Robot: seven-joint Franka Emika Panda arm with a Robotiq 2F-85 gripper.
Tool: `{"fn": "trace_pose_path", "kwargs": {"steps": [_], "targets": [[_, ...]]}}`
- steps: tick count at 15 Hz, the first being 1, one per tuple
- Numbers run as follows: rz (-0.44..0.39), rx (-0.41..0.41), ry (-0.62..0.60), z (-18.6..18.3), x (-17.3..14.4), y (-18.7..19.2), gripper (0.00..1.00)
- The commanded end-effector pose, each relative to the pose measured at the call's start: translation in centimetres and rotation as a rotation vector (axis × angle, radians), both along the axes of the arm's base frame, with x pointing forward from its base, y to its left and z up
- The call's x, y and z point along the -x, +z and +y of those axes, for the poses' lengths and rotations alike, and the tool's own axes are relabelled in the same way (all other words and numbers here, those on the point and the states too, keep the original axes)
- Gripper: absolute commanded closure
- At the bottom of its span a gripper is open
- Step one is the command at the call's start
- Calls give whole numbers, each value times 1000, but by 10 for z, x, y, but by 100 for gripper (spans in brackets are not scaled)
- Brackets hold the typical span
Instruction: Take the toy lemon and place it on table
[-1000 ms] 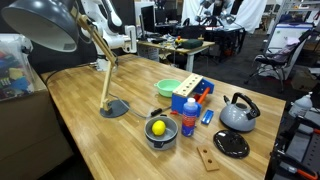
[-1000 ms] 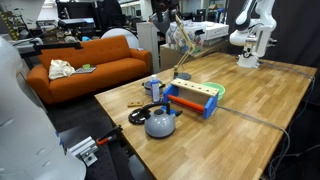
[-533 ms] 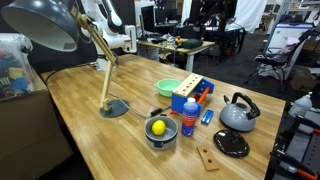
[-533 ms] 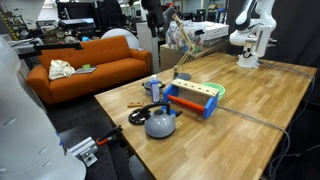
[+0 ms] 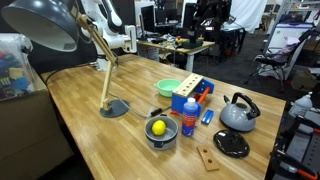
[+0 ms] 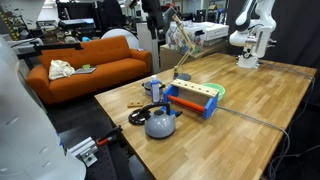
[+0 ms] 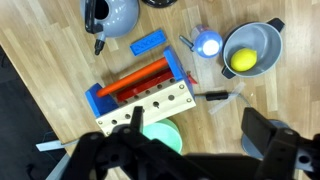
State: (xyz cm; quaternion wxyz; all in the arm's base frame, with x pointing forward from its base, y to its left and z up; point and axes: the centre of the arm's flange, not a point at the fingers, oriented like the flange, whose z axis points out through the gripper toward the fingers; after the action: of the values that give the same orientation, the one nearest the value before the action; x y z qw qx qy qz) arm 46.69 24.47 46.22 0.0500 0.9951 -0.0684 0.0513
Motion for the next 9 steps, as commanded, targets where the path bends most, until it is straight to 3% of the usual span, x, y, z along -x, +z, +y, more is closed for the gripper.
{"fn": "trace_pose_path", "kwargs": {"steps": [1, 9], "targets": [[0, 0, 0, 0, 0, 0, 0], [92, -180, 163, 70, 4, -23, 0]]}}
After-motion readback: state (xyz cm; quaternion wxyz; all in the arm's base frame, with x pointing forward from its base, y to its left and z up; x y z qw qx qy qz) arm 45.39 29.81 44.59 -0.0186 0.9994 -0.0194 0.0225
